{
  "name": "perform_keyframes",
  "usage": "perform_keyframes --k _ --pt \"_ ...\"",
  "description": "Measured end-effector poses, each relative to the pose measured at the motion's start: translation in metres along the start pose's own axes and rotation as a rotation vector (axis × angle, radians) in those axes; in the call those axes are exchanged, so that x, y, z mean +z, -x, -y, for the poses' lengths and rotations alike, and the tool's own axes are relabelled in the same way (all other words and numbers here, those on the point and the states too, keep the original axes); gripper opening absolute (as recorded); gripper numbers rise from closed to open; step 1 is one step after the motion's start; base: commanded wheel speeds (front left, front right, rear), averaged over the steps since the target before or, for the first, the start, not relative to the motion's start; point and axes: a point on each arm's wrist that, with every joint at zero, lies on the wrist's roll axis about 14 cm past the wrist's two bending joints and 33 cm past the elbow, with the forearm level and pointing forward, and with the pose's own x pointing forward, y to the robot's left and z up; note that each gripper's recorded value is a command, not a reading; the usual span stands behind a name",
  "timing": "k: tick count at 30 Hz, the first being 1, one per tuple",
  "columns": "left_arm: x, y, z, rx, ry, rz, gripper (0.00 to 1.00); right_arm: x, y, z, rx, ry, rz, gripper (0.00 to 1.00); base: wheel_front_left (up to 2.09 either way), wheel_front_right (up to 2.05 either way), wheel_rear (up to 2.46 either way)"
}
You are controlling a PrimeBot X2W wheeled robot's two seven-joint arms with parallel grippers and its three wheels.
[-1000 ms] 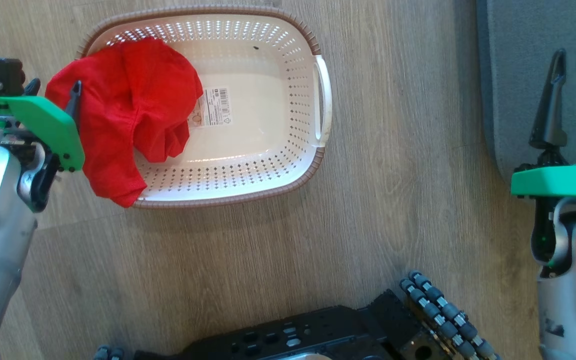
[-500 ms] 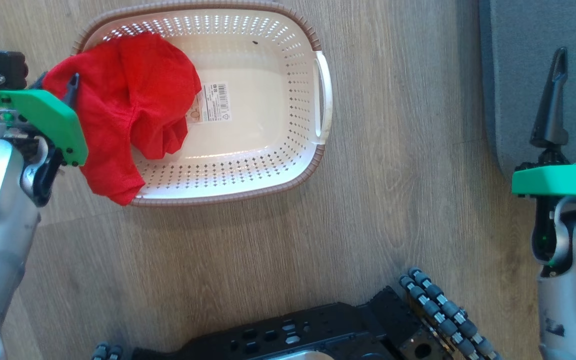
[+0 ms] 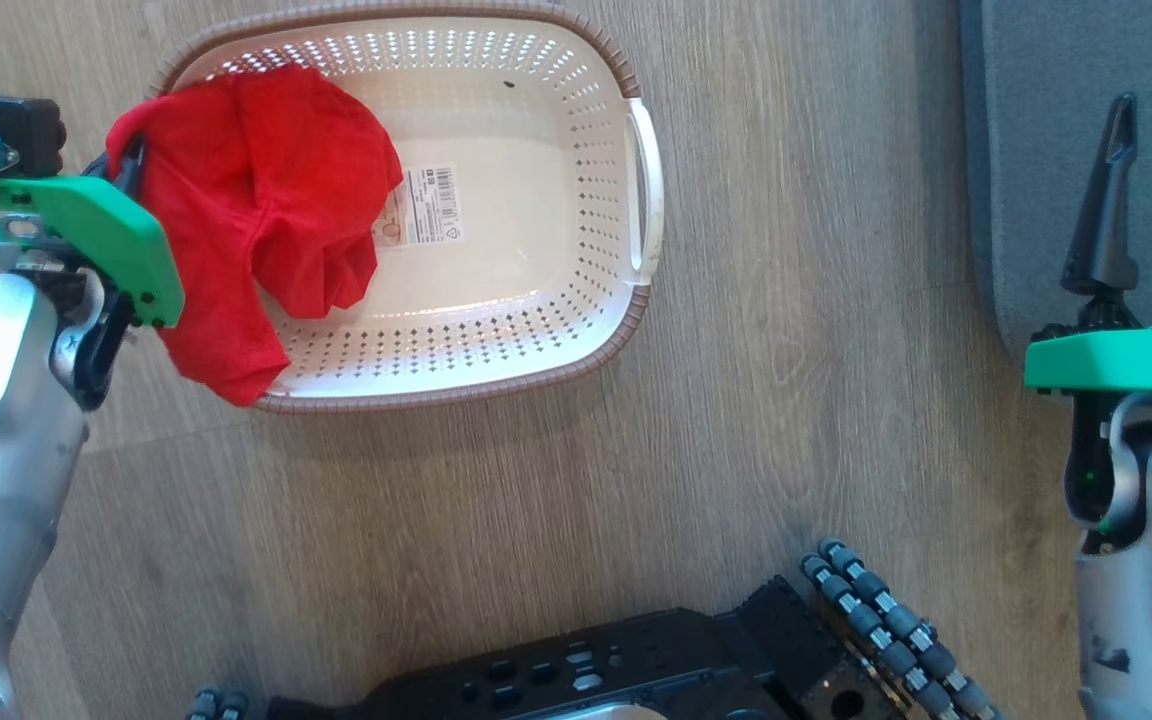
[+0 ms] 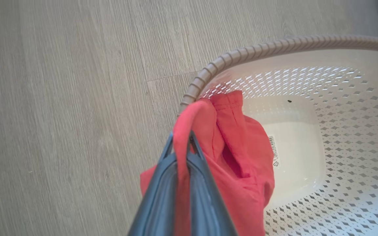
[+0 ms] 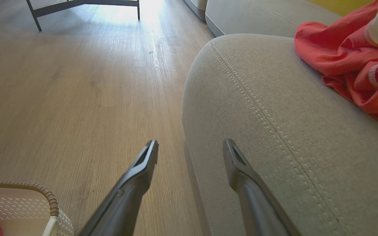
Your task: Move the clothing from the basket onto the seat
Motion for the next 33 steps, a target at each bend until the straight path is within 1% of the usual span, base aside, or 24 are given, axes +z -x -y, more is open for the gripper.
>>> perform_keyframes --k 4,10,16,22,28,33 --pt "0.012 0.003 0.003 -0.008 -0.007 0.043 0.0 0.003 0.001 0.0 0.0 -0.005 0.005 1.0 0.0 0.0 0.0" --pt "0.044 0.014 0.015 -0.039 -0.015 0.156 0.0 0.013 0.003 0.0 -0.001 -0.014 0.026 1.0 0.0 0.0 0.0" --pt "0.068 0.048 0.025 -0.031 0.049 0.282 0.0 0.034 0.01 0.003 -0.012 -0.028 0.068 1.0 0.0 0.0 0.0" --pt "0.099 0.103 0.027 0.006 0.072 0.418 0.0 0.052 0.034 0.004 -0.011 -0.02 0.088 1.0 0.0 0.0 0.0" --pt "0.142 0.177 0.029 0.053 0.065 0.593 0.0 0.078 0.058 0.001 0.005 -0.022 0.138 1.0 0.0 0.0 0.0" --pt "0.15 0.243 0.029 0.105 0.046 0.683 0.0 0.094 0.084 -0.002 0.021 -0.024 0.174 1.0 0.0 0.0 0.0"
